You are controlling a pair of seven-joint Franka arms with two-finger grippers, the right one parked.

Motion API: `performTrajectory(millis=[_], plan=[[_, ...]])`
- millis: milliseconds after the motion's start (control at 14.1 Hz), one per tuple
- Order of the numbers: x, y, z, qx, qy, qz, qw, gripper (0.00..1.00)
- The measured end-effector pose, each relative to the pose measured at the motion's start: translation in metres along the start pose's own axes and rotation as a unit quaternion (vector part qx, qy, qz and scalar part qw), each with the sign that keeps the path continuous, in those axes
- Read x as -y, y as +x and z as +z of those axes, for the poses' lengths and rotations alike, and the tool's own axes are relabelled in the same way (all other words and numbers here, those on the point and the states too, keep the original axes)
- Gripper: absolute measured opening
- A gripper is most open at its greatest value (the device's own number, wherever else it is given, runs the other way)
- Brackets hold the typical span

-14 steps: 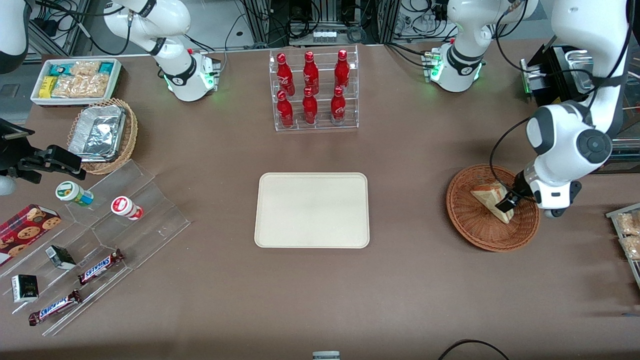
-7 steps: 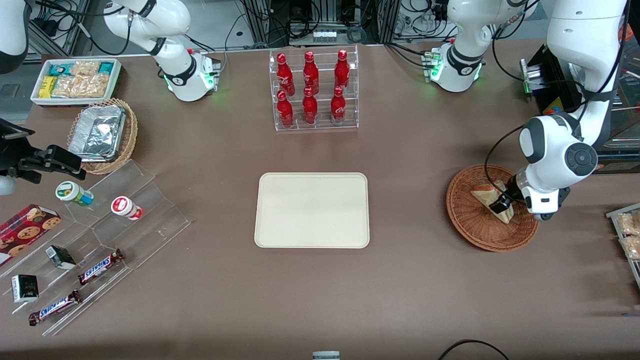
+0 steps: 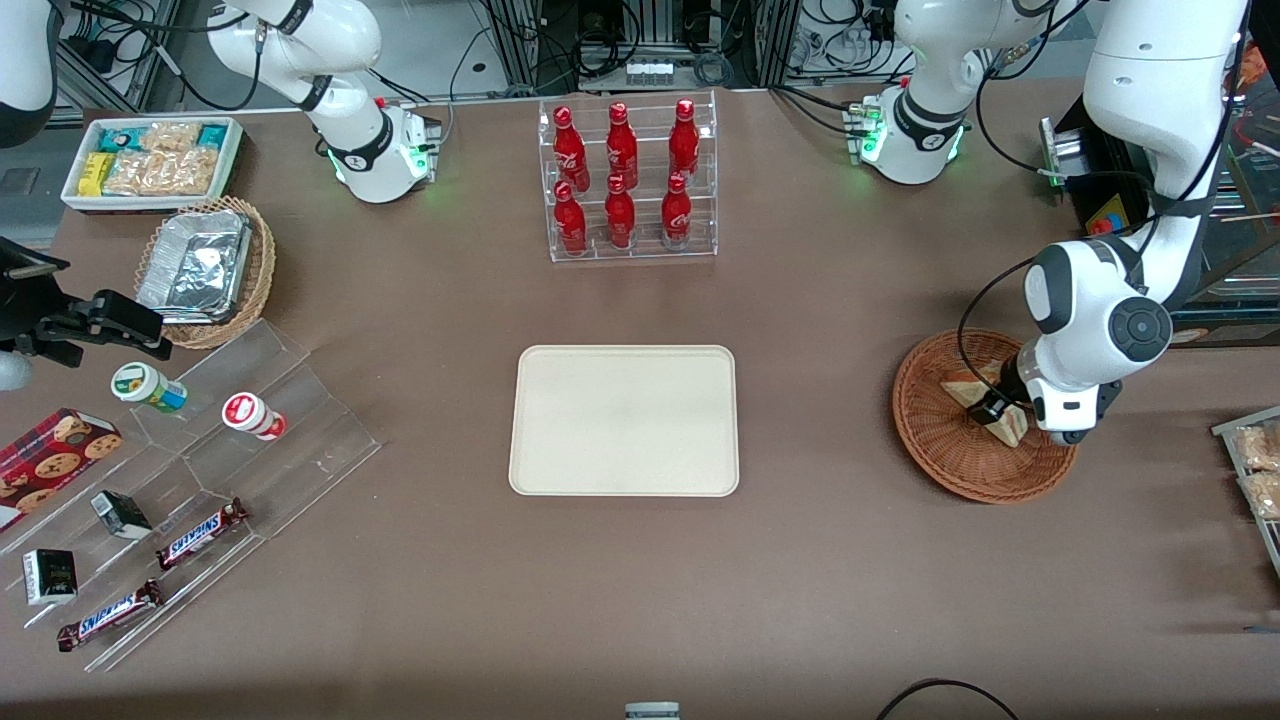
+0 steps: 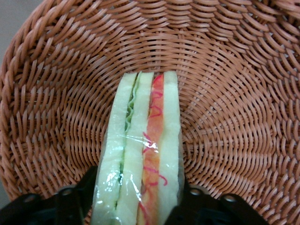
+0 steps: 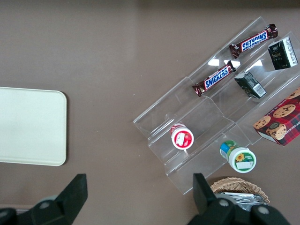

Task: Place sandwich from basket to tray
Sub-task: 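Close the left gripper on the wrapped sandwich's crust edge, then lift the sandwich and carry it over the cream tray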

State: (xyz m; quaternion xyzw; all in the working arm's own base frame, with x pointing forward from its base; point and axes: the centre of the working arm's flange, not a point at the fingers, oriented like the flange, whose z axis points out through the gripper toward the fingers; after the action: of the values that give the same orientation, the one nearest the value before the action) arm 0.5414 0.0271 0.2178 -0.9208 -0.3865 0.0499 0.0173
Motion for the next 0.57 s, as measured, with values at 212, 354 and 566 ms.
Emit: performTrajectory(millis=[212, 354, 566], plan=[[-0.003, 0.001, -0.009, -0.004, -0.003, 0.007, 1.0, 0.39], [-0.018, -0.006, -0.034, -0.003, 0.0, 0.051, 0.9987, 0.31], [-0.059, -0.029, -0.092, 0.003, 0.01, 0.125, 0.9921, 0.3]])
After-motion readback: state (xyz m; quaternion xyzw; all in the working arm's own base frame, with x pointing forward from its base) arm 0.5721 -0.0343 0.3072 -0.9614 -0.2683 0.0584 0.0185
